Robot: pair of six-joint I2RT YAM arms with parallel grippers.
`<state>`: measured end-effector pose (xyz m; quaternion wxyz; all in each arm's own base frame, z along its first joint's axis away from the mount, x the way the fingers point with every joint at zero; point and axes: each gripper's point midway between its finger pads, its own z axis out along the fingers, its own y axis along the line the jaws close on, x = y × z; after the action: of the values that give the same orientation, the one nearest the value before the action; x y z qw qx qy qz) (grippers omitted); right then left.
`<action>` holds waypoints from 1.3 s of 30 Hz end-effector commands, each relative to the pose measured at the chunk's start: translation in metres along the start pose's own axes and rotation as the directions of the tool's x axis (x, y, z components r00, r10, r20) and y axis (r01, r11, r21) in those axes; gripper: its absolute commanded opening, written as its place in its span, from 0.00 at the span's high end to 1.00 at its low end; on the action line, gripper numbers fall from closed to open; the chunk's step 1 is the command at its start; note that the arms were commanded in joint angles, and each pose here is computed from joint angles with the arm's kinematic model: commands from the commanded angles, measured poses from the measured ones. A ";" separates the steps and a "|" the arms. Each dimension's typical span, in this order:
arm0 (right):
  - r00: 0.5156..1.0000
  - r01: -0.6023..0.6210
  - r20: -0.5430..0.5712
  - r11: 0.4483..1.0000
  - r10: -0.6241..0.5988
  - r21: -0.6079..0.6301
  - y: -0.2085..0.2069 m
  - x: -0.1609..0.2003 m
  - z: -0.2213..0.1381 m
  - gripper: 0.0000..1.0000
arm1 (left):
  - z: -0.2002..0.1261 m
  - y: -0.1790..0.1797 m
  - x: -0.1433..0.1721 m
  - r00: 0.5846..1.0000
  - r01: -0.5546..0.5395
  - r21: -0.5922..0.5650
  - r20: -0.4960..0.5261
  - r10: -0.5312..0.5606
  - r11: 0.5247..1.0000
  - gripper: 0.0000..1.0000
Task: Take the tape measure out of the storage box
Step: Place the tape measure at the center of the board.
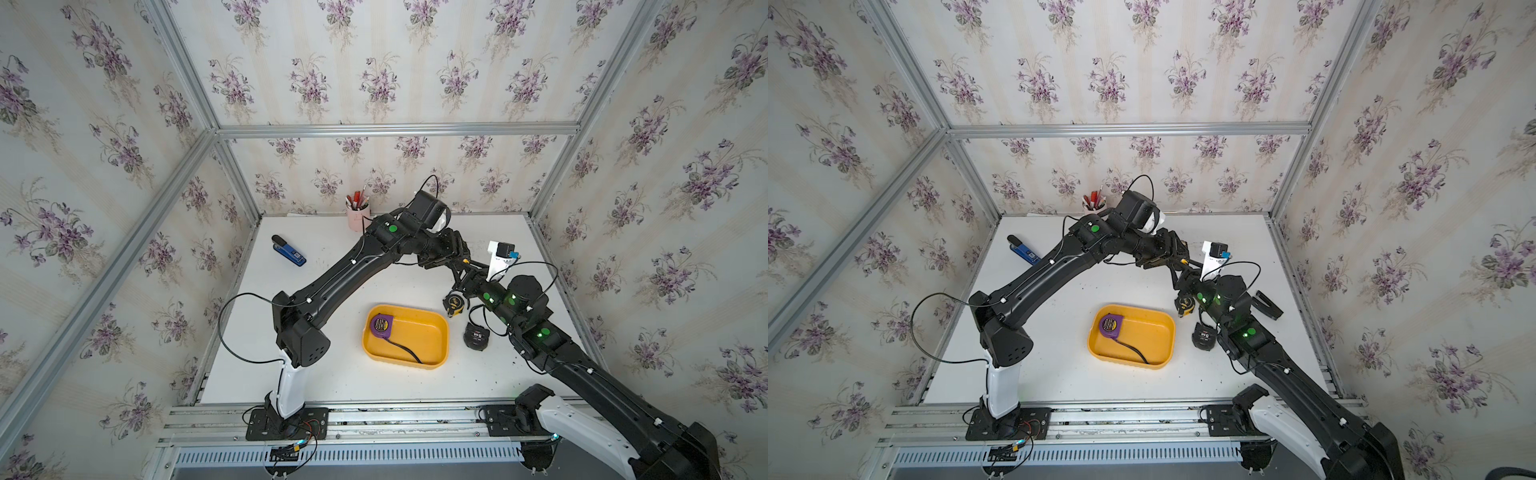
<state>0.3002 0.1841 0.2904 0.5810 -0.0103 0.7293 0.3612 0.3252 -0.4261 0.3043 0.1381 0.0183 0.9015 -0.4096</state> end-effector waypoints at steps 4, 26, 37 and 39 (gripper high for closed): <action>0.999 -0.015 0.035 1.000 0.015 -0.012 0.004 -0.011 0.008 0.67 | -0.006 -0.017 -0.005 0.999 -0.031 0.073 0.026 0.029 0.997 0.69; 0.953 -0.077 -0.235 0.904 0.191 0.421 -0.071 0.061 -0.064 0.76 | -0.041 0.082 -0.015 0.959 -0.247 -0.343 0.047 0.279 0.906 0.00; 0.850 -0.287 -0.152 0.684 0.505 0.671 -0.169 0.103 -0.070 0.76 | -0.045 0.169 0.043 0.898 -0.436 -0.561 -0.313 0.308 0.704 0.00; 0.837 -0.290 -0.159 0.672 0.523 0.682 -0.176 0.107 -0.066 0.76 | -0.040 0.175 0.052 0.895 -0.439 -0.547 -0.342 0.288 0.713 0.00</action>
<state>0.2733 0.0518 0.1066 0.3147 0.2852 0.8897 0.1673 0.3025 -0.2967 0.1972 0.1344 0.1749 0.9719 -0.0819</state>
